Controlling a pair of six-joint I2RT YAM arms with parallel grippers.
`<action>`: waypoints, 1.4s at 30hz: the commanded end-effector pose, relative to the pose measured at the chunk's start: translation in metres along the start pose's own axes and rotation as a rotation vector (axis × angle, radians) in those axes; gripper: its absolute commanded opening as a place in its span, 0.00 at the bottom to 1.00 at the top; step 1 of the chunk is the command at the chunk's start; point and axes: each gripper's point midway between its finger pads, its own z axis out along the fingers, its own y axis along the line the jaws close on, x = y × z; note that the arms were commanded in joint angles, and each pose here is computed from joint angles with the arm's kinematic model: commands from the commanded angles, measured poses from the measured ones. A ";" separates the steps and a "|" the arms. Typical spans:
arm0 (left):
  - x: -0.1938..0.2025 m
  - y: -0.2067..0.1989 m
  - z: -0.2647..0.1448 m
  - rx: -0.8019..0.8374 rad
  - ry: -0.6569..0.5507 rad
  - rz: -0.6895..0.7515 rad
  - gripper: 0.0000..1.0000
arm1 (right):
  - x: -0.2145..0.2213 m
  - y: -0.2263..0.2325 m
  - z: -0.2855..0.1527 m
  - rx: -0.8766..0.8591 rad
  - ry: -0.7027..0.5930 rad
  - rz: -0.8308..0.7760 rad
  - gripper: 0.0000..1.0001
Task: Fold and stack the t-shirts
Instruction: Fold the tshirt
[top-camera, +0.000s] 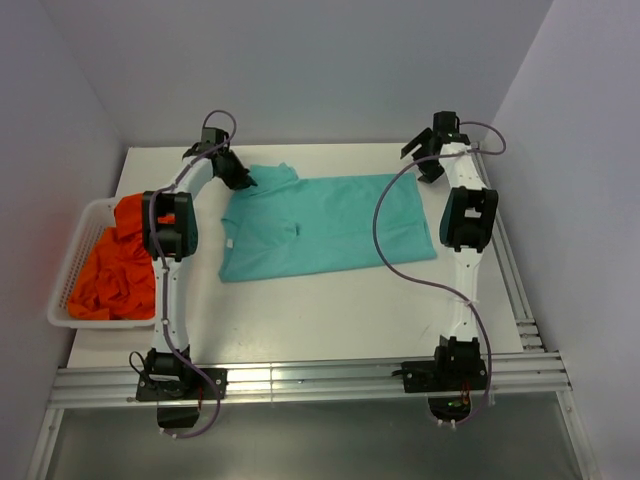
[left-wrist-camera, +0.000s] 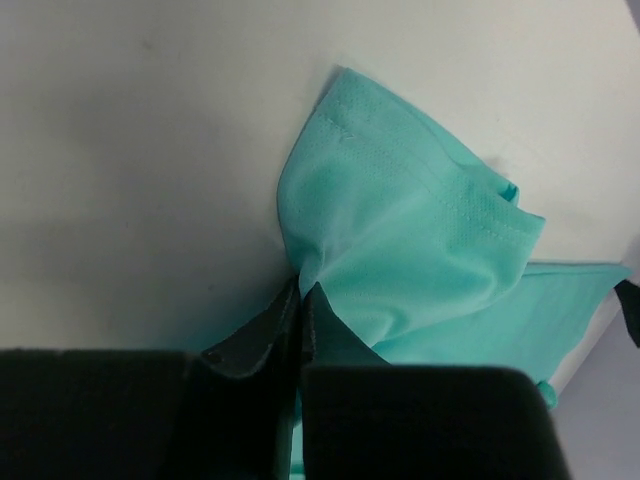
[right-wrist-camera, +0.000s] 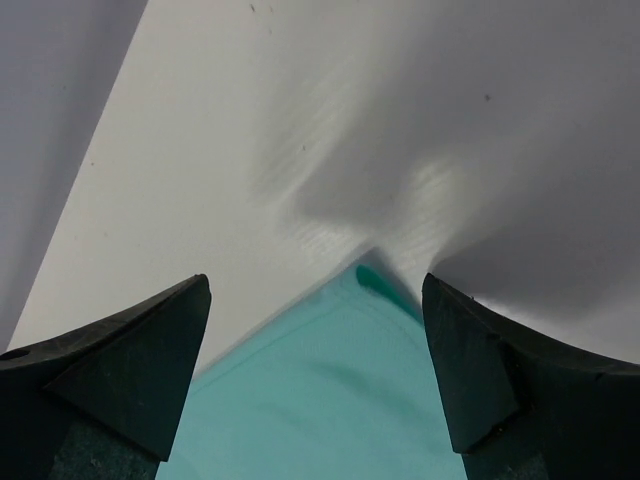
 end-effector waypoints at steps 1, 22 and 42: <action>0.025 0.038 -0.004 -0.135 0.056 0.020 0.07 | -0.009 0.009 0.011 -0.032 -0.023 0.036 0.93; 0.021 0.026 -0.005 -0.092 0.051 0.017 0.02 | 0.048 0.000 0.012 0.066 0.074 -0.025 0.00; -0.025 -0.008 -0.056 -0.061 -0.135 0.055 0.26 | -0.024 -0.016 -0.090 0.102 -0.104 -0.037 0.46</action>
